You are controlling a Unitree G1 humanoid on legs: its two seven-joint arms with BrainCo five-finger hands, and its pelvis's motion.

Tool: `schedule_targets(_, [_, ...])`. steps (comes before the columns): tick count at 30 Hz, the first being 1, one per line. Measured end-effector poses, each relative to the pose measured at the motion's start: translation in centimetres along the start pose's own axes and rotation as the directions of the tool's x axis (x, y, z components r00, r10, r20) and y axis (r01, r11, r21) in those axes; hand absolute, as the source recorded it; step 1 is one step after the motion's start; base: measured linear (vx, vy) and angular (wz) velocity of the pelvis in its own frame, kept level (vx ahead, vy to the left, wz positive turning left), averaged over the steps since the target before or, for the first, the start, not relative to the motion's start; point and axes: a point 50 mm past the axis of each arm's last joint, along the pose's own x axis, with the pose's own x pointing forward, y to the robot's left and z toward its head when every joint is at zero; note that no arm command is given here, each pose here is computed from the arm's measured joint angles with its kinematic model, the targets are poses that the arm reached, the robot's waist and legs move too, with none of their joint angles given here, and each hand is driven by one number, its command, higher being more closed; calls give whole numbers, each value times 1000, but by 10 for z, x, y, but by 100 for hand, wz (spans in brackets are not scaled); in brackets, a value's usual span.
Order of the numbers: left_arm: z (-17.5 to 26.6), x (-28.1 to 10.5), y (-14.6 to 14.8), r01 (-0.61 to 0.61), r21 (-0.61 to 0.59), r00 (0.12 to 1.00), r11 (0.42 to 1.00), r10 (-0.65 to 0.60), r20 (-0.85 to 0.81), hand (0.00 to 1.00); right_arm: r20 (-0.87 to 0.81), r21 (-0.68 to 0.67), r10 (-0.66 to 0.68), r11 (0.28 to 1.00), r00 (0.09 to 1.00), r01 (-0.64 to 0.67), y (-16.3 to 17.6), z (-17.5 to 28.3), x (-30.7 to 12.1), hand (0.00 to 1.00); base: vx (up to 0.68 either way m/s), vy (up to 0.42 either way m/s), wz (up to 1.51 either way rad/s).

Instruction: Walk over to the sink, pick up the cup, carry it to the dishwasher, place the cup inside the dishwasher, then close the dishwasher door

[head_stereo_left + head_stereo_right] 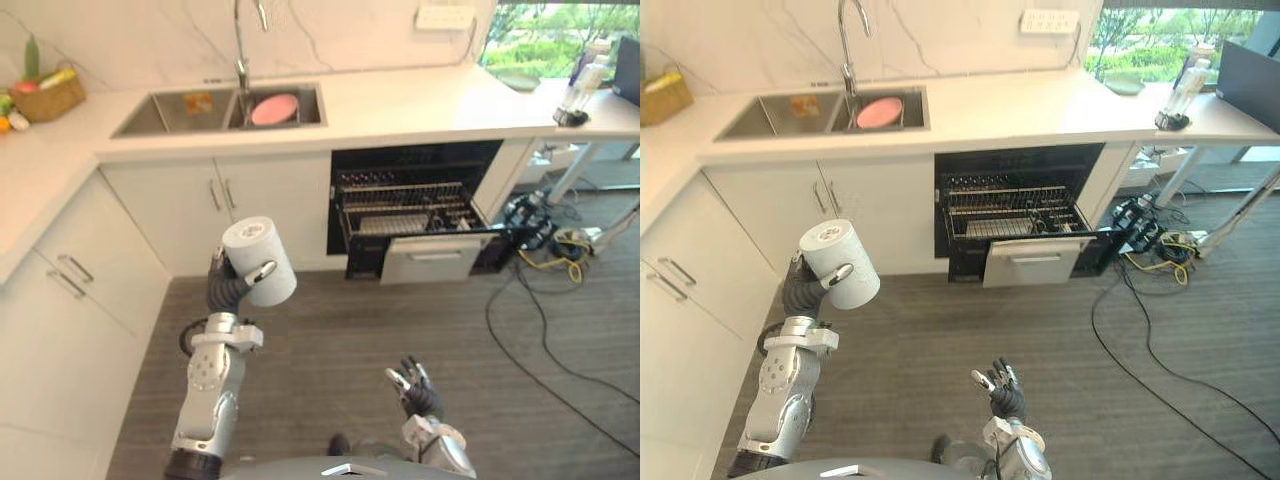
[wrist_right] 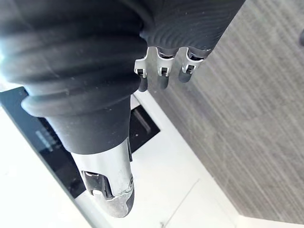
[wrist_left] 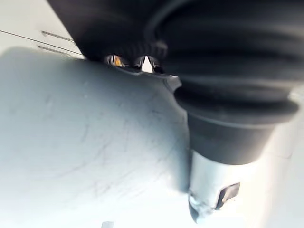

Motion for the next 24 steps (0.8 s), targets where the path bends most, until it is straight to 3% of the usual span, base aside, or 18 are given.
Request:
schedule_targets(11, [-12, -15, 24, -36, 51, 997, 998, 39, -64, 100, -71, -23, -84, 996, 994, 83, -27, -4, 7, 0, 341, 223, -44])
schedule_targets(14, [3, -10, 41, -58, 112, 998, 992, 59, -6, 100, -89, -23, -20, 1000, 996, 18, -12, -12, 9, 0, 421, 369, -57])
schedule_targets(24, [7, 12, 10, 105, 92, 994, 990, -107, 20, 100, 49, 64, -36, 997, 998, 33, -1, 0, 6, 0, 213, 181, 15])
